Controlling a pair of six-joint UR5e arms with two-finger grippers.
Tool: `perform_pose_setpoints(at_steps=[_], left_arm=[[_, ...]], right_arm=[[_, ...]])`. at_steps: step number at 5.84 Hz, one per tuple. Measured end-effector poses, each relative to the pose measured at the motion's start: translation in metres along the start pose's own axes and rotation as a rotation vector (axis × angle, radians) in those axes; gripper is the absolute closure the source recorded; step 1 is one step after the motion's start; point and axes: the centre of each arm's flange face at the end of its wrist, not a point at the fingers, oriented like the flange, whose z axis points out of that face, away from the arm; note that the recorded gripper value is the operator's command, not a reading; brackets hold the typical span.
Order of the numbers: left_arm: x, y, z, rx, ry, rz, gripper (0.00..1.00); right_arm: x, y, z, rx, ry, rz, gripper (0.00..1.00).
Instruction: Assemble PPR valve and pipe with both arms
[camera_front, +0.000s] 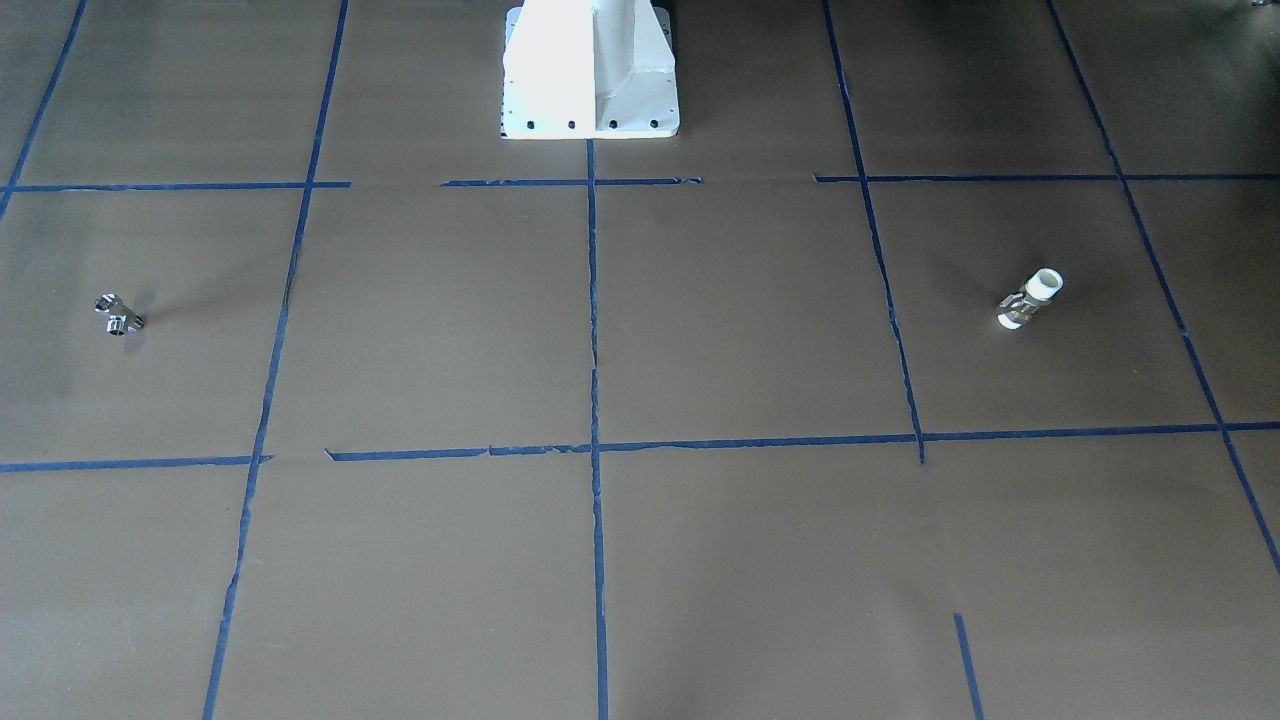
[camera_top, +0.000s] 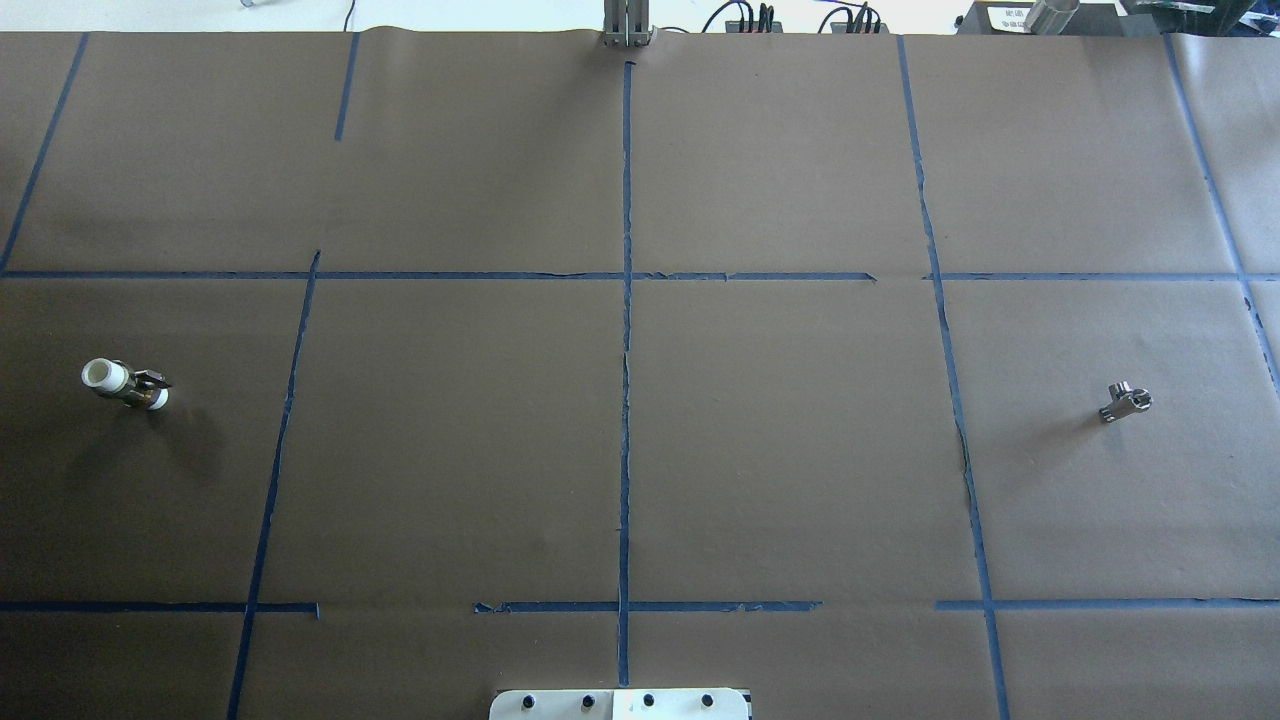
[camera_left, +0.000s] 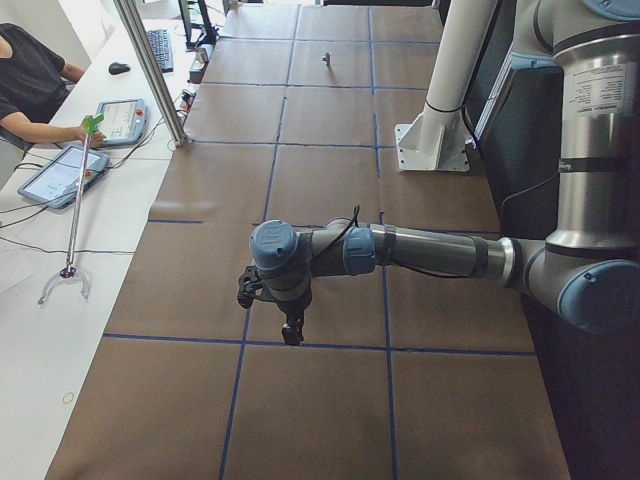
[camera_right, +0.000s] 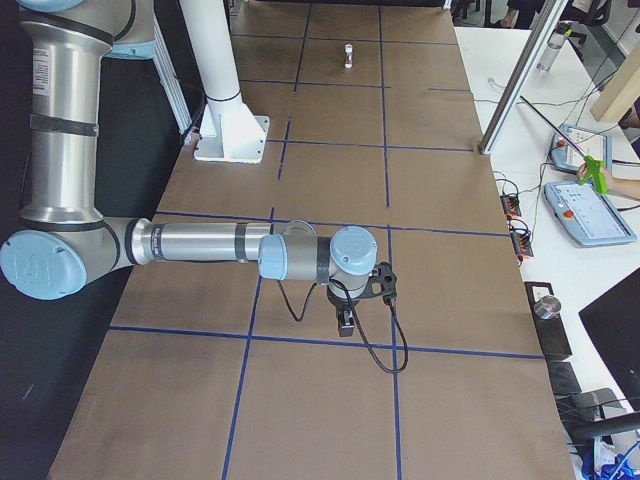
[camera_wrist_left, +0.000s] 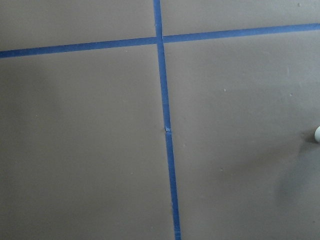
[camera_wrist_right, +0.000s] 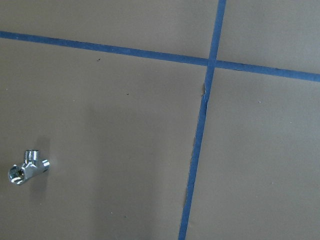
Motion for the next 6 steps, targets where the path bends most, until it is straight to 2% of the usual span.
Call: perform_pose_setpoints(at_steps=[2, 4, 6], left_arm=[[0.002, 0.0, -0.005, 0.005, -0.011, 0.01, 0.0], [0.007, 0.0, -0.017, 0.021, -0.088, 0.037, 0.0], [0.017, -0.001, -0.026, 0.041, -0.092, 0.06, 0.0]], right_arm=[[-0.001, 0.0, -0.001, 0.001, -0.001, -0.001, 0.0], [-0.001, 0.0, -0.001, 0.002, -0.001, -0.001, 0.0], [-0.001, 0.0, -0.001, 0.002, -0.001, -0.001, 0.0]])
